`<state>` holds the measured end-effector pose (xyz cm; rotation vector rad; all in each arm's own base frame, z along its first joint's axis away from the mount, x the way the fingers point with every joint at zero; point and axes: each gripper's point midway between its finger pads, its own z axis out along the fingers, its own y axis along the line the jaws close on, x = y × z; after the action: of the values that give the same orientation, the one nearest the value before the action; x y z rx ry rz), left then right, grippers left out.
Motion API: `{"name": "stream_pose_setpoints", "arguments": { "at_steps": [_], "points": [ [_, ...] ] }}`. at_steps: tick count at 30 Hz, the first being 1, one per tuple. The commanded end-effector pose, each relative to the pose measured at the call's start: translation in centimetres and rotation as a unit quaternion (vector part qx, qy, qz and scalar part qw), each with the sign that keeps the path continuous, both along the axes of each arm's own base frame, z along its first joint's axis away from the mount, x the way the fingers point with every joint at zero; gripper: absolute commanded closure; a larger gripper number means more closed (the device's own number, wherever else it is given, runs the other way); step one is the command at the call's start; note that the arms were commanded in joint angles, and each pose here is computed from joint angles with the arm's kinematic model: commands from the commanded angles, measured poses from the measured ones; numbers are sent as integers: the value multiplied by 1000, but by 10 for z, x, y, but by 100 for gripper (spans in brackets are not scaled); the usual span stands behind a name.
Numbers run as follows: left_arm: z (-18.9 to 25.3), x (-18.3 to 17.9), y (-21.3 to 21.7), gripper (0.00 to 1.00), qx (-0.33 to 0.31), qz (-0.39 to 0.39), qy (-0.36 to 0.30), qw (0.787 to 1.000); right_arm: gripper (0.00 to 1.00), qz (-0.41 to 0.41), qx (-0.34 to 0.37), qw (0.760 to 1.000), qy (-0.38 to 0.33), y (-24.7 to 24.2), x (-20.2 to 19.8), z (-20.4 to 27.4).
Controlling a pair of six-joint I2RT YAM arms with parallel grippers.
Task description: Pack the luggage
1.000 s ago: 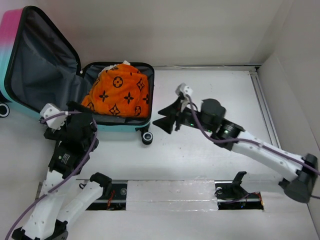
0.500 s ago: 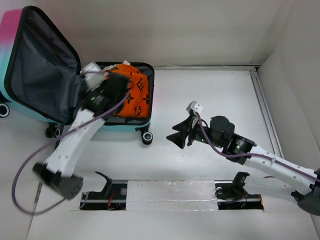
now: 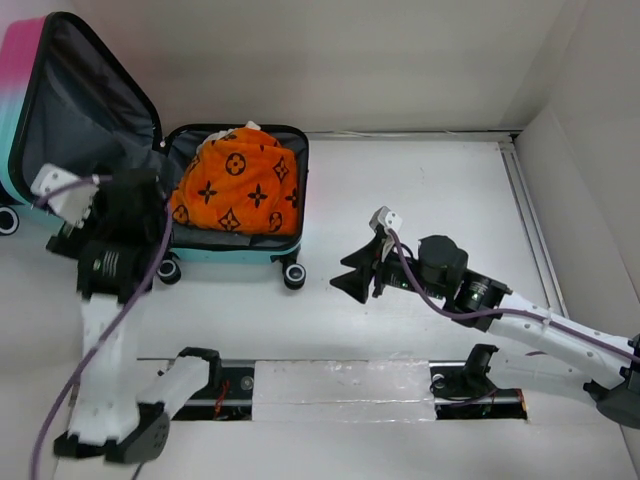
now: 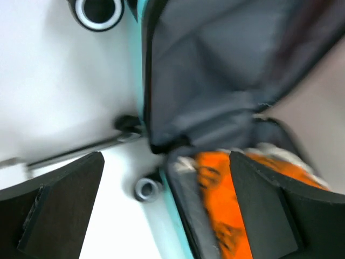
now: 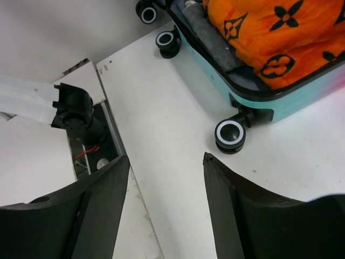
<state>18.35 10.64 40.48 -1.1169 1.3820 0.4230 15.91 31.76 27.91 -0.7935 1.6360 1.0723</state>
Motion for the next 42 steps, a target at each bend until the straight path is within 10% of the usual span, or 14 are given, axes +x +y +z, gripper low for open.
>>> {"name": "stream_pose_setpoints", "arguments": {
  "at_steps": [1,12,25,42],
  "points": [
    [-12,49,31,0,4,42,63,997,37,-11,20,1000,-13,-1,2,11],
    [-44,16,78,0,0,107,101,989,37,-6,16,1000,-9,1,1,8],
    [-30,64,111,10,29,175,167,970,37,-13,4,1000,-13,3,6,1],
    [-50,60,149,37,19,211,181,960,37,-54,-22,998,-9,-1,22,-11]
  ]
}}
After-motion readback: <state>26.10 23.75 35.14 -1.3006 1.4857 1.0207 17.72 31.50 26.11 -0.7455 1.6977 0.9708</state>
